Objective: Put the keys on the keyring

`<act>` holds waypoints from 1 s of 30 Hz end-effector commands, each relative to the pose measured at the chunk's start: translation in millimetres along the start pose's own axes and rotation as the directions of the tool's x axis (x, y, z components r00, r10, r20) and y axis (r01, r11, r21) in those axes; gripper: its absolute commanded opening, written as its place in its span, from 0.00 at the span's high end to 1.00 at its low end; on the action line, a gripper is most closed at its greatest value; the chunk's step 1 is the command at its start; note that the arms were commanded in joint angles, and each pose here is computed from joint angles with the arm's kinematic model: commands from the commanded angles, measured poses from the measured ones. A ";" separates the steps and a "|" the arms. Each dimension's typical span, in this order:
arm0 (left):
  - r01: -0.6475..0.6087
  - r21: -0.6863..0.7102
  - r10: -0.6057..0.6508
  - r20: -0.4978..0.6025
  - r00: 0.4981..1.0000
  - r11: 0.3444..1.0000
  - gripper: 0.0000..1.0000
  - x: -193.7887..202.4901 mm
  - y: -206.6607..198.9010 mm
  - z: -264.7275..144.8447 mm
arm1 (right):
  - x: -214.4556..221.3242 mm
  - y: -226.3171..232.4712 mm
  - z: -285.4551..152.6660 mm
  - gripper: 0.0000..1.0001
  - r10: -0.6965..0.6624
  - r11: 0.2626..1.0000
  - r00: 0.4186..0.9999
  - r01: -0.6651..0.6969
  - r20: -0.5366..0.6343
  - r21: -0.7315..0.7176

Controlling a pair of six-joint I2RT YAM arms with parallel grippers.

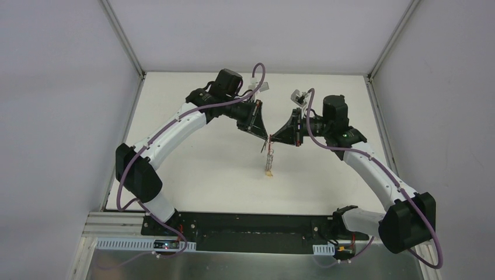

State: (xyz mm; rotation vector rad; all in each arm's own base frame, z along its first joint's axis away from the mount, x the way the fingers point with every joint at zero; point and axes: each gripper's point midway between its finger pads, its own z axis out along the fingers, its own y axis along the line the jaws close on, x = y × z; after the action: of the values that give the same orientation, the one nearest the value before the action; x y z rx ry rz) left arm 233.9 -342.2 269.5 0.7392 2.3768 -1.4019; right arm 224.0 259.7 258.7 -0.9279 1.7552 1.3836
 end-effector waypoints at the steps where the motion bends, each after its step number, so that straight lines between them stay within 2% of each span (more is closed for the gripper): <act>1: -0.017 0.067 0.015 0.038 0.999 0.998 1.00 -8.7 -13.7 -8.9 | -6.0 -1.2 -3.5 1.00 -0.086 0.996 0.996 0.085 0.001 0.037; 11: -0.029 0.059 0.028 0.026 0.999 0.998 1.00 -2.5 -9.8 -10.1 | -8.0 -4.2 -6.4 1.00 -0.111 0.991 0.994 0.111 -0.015 0.075; 30: 0.042 0.059 -0.042 -0.003 0.999 0.997 1.00 -1.1 2.3 6.1 | -18.7 1.4 -5.7 1.00 -0.114 0.991 0.993 0.113 0.005 0.068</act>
State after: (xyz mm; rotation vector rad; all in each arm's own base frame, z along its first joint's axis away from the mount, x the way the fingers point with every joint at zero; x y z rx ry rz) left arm 235.5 -342.7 266.5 0.7048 2.3824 -1.4664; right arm 229.9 252.1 239.6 -0.9297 1.8328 1.2726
